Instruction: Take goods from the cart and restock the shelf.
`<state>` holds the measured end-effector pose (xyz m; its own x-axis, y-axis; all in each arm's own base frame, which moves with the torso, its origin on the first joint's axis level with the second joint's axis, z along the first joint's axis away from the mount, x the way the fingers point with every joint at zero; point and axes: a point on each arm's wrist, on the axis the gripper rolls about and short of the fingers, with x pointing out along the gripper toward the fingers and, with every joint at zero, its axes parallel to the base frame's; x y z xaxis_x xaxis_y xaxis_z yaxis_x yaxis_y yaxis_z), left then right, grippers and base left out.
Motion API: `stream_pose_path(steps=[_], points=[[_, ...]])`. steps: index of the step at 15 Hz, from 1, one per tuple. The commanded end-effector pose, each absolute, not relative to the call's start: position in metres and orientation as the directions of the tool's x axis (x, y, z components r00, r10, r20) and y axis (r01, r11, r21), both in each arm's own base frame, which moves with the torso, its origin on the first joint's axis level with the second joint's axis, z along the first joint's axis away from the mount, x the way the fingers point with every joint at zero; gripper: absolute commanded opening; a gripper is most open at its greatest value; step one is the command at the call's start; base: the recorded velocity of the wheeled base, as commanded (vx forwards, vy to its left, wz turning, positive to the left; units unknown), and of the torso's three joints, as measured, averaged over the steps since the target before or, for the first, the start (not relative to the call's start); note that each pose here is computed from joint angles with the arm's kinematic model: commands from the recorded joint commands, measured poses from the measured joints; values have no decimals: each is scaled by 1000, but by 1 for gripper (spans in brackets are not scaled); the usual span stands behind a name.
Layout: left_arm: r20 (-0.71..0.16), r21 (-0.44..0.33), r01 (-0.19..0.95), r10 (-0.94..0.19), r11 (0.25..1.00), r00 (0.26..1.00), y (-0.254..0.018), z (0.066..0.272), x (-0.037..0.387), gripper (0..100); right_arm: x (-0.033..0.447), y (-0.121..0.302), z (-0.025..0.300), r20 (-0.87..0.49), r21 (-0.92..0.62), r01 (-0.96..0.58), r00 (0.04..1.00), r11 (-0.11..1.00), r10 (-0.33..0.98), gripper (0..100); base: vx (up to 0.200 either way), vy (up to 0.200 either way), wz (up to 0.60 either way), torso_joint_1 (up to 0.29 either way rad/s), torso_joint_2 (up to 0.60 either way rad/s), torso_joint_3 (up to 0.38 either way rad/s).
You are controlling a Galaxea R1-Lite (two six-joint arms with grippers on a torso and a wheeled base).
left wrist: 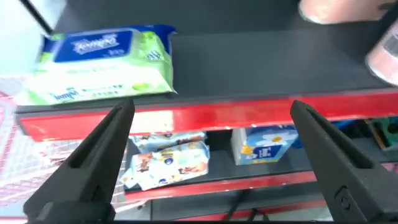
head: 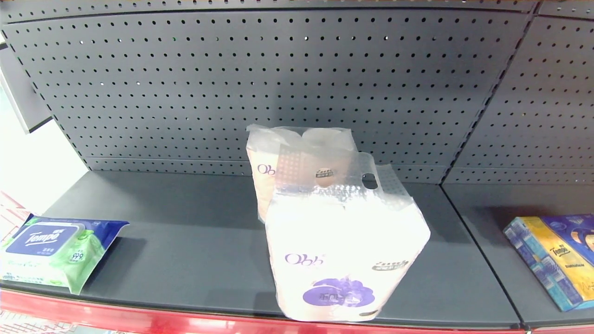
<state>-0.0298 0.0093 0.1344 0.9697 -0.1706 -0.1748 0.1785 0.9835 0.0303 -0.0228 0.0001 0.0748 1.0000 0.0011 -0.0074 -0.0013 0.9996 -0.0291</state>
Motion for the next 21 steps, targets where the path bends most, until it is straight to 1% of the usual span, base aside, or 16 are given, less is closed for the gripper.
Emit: stream_pose_path(steps=[1,2,3,4,5,7,8,11,13,14,17,18,19,20,21], points=[[-119,27,201,-196,979,973,11,105,-39,100,-23,0,75,-9,-29,-2,1000,1000,2,100,0,0,0,0,0,0],[-122,28,193,-189,981,974,11,95,-39,100,-23,0,75,-9,-34,-3,1000,999,3,100,0,0,0,0,0,0],[-131,27,184,-179,982,975,11,92,-37,100,-23,0,75,-11,-34,-3,1000,999,3,100,0,0,0,0,0,0],[-123,26,152,-148,988,981,11,90,-35,100,-23,0,75,-9,-28,-2,1000,1000,2,100,0,0,0,0,0,0],[-119,24,163,-159,986,980,11,88,-34,100,-23,0,75,-6,-32,11,1000,999,-11,100,0,0,0,0,0,0],[-114,17,166,-163,986,980,10,88,-33,100,-23,-1,75,-6,-26,34,999,999,-34,100,0,0,0,0,0,0],[-111,-49,157,-162,986,981,10,88,-33,100,-23,-1,75,-6,-28,35,999,999,-35,100,0,0,0,0,0,0],[-101,-53,147,-152,988,983,10,87,-32,100,-23,-1,75,-8,-28,35,999,999,-35,100,0,0,0,0,0,0],[-52,-52,154,-157,987,986,9,85,-28,100,-23,-1,75,-8,-48,41,999,998,-41,100,0,0,0,0,0,0],[-38,-58,147,-150,987,988,9,85,-27,100,-23,-1,75,-6,-84,35,999,996,-35,100,0,0,0,0,0,0],[-35,-53,139,-141,989,989,9,85,-27,100,-23,-1,75,-5,-71,35,999,997,-35,100,0,0,0,0,0,0],[-35,-53,139,-141,989,989,9,85,-27,100,-23,0,91,20,-59,23,1000,998,-21,100,0,0,0,0,0,0],[-35,-54,134,-136,989,990,9,85,-27,100,-15,0,137,2,-12,12,1000,1000,-12,100,0,0,0,0,0,0],[-35,-56,137,-139,989,990,9,85,-27,100,27,-1,254,60,268,15,998,963,-32,100,0,0,0,0,0,0],[-35,-56,141,-144,988,989,9,85,-27,100,61,-1,312,101,290,-3,994,957,-28,100,0,0,0,0,0,0]])
